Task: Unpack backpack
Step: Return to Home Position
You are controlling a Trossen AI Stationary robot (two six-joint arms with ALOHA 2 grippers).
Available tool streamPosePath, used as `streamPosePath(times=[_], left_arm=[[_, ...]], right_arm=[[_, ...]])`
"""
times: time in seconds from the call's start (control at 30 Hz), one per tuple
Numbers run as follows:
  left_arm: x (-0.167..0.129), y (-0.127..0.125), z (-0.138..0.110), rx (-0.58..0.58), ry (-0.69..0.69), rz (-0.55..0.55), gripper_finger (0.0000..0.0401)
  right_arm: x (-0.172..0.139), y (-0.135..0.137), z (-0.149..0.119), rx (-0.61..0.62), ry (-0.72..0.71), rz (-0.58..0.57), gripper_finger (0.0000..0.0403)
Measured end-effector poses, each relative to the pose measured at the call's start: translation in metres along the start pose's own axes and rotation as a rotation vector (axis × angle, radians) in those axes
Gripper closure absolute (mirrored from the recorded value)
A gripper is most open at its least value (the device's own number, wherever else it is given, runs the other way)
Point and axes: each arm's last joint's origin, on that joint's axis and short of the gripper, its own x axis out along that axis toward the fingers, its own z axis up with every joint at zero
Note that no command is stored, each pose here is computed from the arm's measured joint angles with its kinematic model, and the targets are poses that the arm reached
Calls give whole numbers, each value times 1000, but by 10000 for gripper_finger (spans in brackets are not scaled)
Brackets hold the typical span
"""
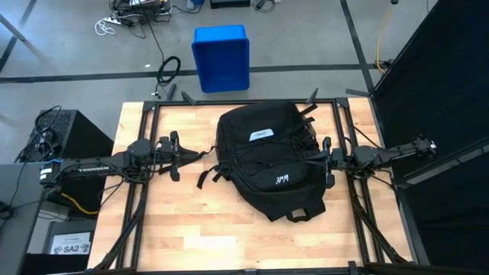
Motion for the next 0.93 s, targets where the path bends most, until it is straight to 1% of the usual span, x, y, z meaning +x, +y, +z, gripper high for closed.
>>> streamPosePath(times=[0.2,0.67,0.93], left_arm=[[0,0,0,0,0,0,401],[0,0,0,0,0,0,401],[0,0,0,0,0,0,401]], right_arm=[[0,0,0,0,0,0,391],[0,0,0,0,0,0,378],[0,0,0,0,0,0,379]])
